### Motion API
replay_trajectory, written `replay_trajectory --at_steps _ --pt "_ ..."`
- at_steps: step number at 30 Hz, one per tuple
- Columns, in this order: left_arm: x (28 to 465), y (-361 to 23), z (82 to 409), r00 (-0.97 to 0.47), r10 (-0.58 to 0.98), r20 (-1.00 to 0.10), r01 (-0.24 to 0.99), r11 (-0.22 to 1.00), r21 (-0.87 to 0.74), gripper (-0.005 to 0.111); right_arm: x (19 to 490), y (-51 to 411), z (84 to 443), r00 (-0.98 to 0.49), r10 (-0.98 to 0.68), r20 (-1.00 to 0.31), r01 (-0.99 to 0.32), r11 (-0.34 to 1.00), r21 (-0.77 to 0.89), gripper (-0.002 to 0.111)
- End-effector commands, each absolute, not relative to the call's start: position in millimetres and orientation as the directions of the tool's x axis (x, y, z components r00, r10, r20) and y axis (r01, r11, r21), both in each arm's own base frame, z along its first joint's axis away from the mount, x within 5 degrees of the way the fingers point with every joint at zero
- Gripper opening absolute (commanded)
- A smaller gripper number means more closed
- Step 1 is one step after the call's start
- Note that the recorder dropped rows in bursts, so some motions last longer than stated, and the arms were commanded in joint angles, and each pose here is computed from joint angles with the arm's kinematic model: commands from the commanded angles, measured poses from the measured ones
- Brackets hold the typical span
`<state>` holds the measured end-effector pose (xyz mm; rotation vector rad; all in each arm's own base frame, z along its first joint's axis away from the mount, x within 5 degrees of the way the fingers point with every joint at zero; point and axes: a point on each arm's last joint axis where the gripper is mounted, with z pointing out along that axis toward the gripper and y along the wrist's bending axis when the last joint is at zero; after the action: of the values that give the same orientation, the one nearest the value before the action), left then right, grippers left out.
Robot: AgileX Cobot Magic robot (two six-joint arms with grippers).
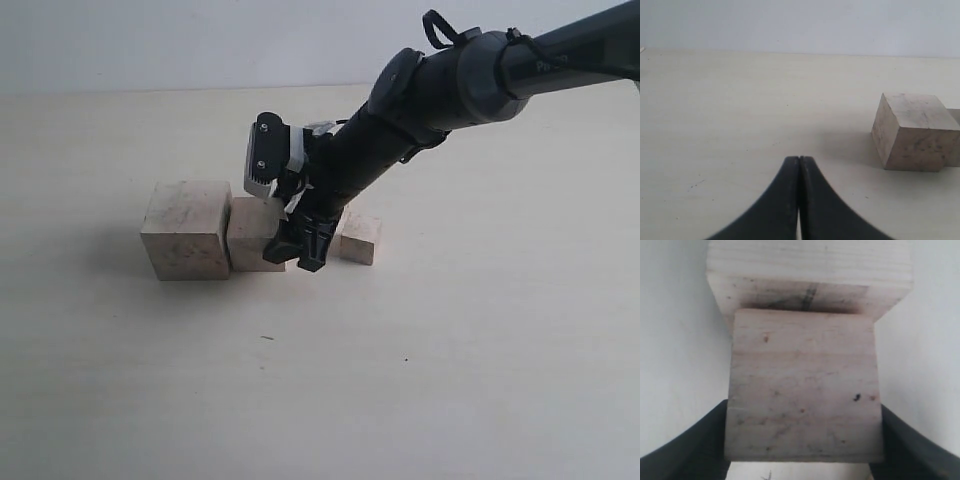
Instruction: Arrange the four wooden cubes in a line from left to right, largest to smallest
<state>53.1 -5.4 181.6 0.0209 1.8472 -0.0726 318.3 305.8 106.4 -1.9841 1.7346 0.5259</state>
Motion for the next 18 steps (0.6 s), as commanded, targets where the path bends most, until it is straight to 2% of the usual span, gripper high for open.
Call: replay_trajectory --at_steps 1,13,15,18 --pt "53.1 -5.4 181.6 -0.262 -0.020 -0.965 0.056 0.998 -0.036 0.000 318.3 299.4 77.5 0.229 -0.843 -0.487 -0.973 -0.197 -0.117 0.000" --pt "53.1 -5.4 181.6 -0.262 -0.020 -0.965 0.056 0.998 -0.036 0.000 320.3 299.6 77.6 0.229 -0.845 -0.484 -0.973 -0.186 -0.136 0.000" --pt "53.1 -5.4 181.6 -0.262 -0.020 -0.965 0.056 0.998 -0.036 0.000 319.7 299.5 77.5 0.229 -0.844 -0.485 -0.973 -0.189 -0.131 0.004" --pt "53.1 -5.4 181.6 -0.262 -0.020 -0.965 0.056 0.998 -0.036 0.000 317.9 299.4 77.5 0.229 -0.843 -0.488 -0.973 -0.198 -0.114 0.016"
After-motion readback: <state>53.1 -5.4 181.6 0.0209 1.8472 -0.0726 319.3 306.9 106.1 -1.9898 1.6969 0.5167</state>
